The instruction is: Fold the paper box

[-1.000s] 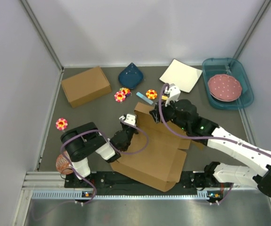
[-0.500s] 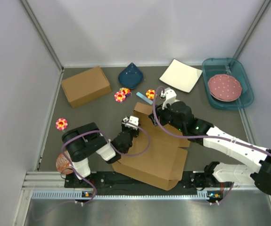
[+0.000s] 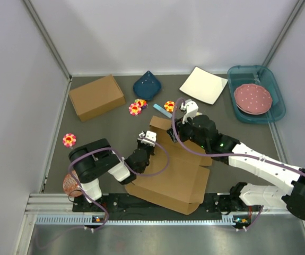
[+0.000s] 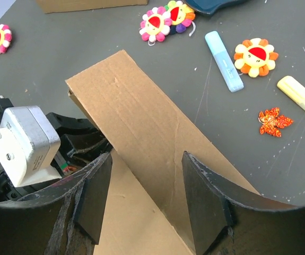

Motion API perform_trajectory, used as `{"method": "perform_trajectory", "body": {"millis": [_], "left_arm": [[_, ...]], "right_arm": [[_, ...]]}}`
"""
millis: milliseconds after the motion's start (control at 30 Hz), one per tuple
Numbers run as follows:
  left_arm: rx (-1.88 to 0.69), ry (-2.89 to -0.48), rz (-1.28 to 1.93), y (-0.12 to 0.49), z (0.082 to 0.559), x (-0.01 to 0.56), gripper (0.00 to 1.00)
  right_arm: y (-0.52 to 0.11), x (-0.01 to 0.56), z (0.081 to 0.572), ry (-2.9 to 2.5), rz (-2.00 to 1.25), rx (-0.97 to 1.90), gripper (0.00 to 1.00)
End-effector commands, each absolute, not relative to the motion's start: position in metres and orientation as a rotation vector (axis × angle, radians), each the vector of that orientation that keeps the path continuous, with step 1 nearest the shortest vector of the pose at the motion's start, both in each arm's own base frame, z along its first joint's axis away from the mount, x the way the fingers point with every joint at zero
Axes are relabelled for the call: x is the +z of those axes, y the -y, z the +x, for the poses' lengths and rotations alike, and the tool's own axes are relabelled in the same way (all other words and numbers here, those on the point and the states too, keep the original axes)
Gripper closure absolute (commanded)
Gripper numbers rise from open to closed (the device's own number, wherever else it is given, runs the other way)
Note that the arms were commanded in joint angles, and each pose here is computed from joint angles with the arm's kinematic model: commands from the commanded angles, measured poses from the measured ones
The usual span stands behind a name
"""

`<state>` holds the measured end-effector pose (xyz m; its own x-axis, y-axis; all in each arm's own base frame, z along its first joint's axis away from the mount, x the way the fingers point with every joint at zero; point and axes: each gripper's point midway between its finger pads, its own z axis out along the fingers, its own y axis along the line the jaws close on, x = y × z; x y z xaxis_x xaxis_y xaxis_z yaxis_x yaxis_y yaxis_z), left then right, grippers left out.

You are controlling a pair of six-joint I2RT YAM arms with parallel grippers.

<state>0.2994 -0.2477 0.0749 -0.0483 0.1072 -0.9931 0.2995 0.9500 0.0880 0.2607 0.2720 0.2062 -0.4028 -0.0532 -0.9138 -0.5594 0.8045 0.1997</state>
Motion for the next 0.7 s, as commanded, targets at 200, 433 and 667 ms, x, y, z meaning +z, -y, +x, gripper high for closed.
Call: {"method": "perform_trajectory", "body": {"millis": [200, 433, 667], "left_arm": [[-0.256, -1.406, 0.129, 0.253, 0.313, 0.161, 0.57], [-0.234, -1.422, 0.075, 0.249, 0.317, 0.162, 0.38], [-0.253, -1.392, 0.065, 0.252, 0.319, 0.175, 0.58]], "right_arm": [[-0.267, 0.185, 0.253, -1.990, -0.483, 0.583, 0.44], [-0.266, 0.187, 0.254, -1.985, -0.487, 0.577, 0.44], [-0.269, 0.186, 0.254, -1.987, -0.492, 0.589, 0.44]]}}
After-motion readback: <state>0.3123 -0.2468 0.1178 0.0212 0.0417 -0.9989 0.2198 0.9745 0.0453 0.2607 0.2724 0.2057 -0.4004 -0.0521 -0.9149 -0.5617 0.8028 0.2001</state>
